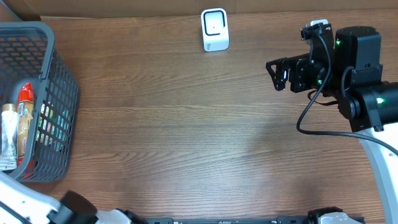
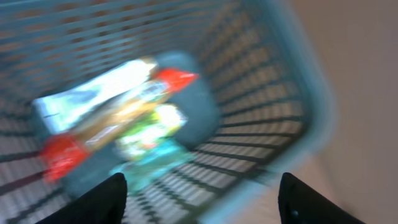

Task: Scan the item barcode
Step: 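Reach into the basket and grasp the spaghetti pack with left gripper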

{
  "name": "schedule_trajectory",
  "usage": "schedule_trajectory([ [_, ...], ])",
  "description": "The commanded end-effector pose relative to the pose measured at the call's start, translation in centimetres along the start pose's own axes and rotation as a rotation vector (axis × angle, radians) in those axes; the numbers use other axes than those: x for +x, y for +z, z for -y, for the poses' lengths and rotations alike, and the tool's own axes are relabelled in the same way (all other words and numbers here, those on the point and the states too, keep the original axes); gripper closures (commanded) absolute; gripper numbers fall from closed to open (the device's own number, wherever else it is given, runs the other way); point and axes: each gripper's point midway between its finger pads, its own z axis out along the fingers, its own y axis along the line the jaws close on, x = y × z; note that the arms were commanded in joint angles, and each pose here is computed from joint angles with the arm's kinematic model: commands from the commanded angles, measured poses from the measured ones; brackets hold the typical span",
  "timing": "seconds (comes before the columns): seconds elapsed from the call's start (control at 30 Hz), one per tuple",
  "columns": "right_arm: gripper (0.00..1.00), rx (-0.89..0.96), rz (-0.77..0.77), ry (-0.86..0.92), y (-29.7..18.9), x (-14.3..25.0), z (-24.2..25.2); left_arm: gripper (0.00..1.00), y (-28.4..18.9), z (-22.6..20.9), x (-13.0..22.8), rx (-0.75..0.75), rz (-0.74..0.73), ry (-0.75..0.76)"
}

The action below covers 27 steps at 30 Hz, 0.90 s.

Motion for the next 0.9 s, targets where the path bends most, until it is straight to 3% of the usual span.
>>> schedule_trajectory([
  [0.0, 0.0, -0.007, 0.031, -0.016, -0.7, -1.1, -0.3, 0.23, 2.6, -5.5, -0.5, -0.288, -0.039, 0.099],
  [0.1, 0.0, -0.007, 0.031, -0.016, -0.7, -1.1, -0.3, 0.32, 5.2, -7.2, 0.9, -0.346, -0.155, 0.109],
  [0.2, 0.0, -0.006, 0.03, -0.015, -0.7, -1.0, -0.3, 0.33, 8.0, -8.1, 1.8, -0.367, -0.237, 0.111],
  [0.3, 0.0, -0.006, 0.031, -0.016, -0.7, -1.1, -0.3, 0.45, 10.1, -9.1, 3.3, -0.397, -0.338, 0.134],
  [0.87, 0.0, -0.006, 0.032, -0.017, -0.5, -1.1, -0.3, 0.41, 15.0, -13.1, 7.1, -0.532, -0.509, 0.153],
])
